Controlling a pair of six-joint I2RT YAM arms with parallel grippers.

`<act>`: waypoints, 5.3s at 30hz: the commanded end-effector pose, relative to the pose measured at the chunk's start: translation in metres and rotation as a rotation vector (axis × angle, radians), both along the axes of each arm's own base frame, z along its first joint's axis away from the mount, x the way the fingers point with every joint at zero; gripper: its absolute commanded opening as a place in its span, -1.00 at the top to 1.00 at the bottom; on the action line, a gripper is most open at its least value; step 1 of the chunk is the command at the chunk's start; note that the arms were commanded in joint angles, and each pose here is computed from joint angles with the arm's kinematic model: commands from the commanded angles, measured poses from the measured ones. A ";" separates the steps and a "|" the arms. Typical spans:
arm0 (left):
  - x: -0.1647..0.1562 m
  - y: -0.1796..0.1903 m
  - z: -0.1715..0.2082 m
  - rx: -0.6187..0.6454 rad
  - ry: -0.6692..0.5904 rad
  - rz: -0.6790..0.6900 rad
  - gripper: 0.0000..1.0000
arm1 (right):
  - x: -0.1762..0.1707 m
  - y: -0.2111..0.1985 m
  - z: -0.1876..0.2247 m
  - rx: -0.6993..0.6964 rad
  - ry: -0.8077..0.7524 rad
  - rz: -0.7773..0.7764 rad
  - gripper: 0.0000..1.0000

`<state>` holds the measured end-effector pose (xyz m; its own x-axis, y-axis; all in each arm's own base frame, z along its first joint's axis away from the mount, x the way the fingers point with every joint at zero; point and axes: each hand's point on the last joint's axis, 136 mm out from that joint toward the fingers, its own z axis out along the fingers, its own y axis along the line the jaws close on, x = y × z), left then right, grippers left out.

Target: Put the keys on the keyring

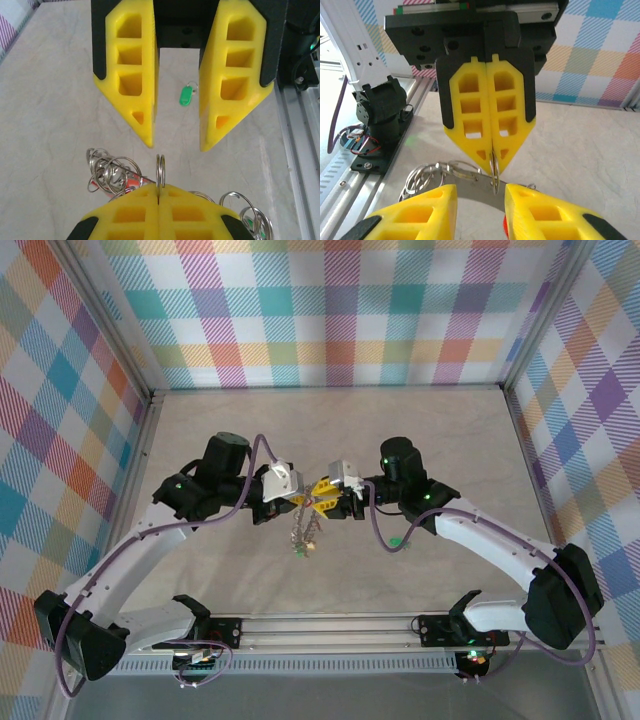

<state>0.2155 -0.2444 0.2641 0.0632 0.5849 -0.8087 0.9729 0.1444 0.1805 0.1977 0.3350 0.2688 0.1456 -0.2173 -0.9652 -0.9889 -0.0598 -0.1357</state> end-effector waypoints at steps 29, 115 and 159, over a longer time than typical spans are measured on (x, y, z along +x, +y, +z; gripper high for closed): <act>-0.009 -0.006 0.009 0.055 0.057 -0.077 0.99 | -0.007 0.024 -0.013 -0.018 -0.031 0.022 1.00; 0.018 0.014 -0.033 0.227 0.014 0.074 1.00 | 0.010 -0.228 -0.199 -0.409 1.399 -1.640 0.12; 0.014 0.005 -0.036 0.197 0.165 0.099 1.00 | 0.041 -0.112 -0.119 -0.316 0.795 -0.874 1.00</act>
<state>0.2361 -0.2308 0.2096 -0.1311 0.7648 -0.6307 0.9691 0.2328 0.0810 0.2386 0.1949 0.1245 -0.8916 -0.0132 -0.4526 -0.2490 0.8491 0.4659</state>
